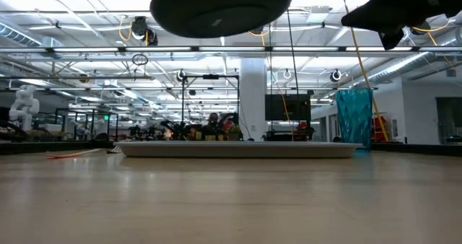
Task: Pick and place plate/cup/fork/spoon on tray
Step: Put the blue plate on the blue tray
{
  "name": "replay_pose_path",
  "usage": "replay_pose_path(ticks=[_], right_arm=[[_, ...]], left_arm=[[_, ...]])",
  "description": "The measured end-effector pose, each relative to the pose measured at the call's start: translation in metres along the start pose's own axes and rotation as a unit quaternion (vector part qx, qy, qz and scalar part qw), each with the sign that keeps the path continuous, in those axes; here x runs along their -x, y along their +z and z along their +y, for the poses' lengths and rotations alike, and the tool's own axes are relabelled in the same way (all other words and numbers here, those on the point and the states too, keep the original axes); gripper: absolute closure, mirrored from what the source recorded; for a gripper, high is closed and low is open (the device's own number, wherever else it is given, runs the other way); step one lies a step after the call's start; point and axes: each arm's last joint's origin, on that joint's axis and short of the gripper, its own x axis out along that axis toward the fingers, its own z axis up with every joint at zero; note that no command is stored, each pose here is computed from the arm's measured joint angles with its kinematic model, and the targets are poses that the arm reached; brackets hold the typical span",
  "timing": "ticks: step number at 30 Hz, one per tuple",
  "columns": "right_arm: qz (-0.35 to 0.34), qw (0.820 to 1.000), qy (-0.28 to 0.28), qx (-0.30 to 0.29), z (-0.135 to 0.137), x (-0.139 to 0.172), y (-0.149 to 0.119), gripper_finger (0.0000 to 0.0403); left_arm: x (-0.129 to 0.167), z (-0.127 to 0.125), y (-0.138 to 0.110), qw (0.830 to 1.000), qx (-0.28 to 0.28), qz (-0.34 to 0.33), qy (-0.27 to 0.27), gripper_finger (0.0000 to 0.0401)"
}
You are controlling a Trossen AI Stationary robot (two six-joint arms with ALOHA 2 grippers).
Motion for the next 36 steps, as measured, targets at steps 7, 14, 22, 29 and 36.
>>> replay_pose_path(ticks=[7, 14, 22, 29, 36], right_arm=[[-0.002, 0.999, -0.032, 0.021, -0.002, 0.0, -0.001, 0.0403], [-0.017, 0.996, -0.077, 0.037, -0.005, 0.0, 0.0, 0.0403], [-0.046, 0.98, -0.188, 0.05, -0.011, 0.003, 0.005, 0.0403], [-0.044, 0.964, -0.252, 0.077, -0.014, 0.0, 0.036, 0.0403], [0.001, 0.955, -0.288, 0.066, -0.03, -0.013, 0.073, 0.0403]], left_arm=[[-0.019, -0.011, -0.001, 0.997, 0.035, 0.004, -0.064, 0.0394], [-0.061, -0.069, -0.008, 0.985, 0.038, 0.044, -0.163, 0.0394], [-0.091, -0.139, -0.026, 0.974, 0.017, 0.093, -0.205, 0.0394], [-0.088, -0.164, -0.027, 0.971, 0.018, 0.089, -0.22, 0.0393], [-0.089, -0.163, -0.028, 0.969, 0.059, 0.101, -0.216, 0.0367]])
